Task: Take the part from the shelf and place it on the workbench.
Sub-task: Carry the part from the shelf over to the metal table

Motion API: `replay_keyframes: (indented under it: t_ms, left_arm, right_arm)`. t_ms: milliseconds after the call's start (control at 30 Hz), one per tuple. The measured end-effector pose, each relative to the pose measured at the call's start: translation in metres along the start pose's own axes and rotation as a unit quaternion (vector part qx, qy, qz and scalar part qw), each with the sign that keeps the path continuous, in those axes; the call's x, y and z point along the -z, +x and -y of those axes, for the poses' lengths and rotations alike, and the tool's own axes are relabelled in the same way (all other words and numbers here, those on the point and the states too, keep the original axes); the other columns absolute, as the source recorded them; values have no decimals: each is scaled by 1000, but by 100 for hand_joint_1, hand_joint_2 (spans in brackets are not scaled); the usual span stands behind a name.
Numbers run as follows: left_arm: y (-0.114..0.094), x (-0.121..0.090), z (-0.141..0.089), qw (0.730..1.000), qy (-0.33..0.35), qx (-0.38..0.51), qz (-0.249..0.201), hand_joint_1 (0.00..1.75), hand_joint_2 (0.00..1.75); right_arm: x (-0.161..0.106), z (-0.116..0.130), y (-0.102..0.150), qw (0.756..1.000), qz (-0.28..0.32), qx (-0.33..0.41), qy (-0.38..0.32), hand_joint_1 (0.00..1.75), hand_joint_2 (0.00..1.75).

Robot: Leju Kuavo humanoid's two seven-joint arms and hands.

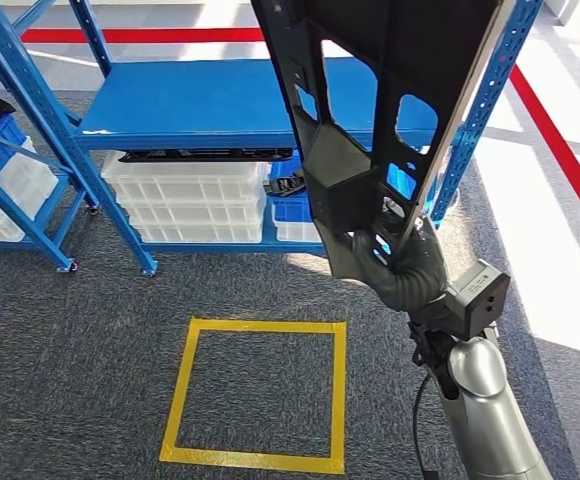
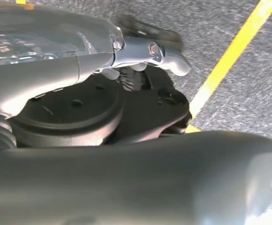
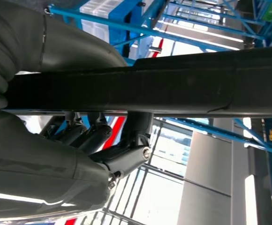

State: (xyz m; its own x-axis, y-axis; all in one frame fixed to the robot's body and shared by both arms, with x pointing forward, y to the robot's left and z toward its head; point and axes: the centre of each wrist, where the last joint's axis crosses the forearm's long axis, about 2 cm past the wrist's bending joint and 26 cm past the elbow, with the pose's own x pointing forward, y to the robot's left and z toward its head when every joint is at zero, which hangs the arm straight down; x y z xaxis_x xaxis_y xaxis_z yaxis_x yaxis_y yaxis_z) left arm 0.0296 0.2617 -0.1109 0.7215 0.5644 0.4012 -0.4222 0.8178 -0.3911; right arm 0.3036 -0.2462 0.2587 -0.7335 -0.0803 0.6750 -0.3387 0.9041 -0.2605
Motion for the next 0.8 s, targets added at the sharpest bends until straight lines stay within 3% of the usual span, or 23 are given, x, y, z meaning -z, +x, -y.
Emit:
replay_keyframes:
  t_ms: [800]
  left_arm:
    - [1, 4, 10, 1000, -3, 11, -10, 0, 175]
  right_arm:
    - [0, 9, -1, 1000, -20, -4, -12, 175, 175]
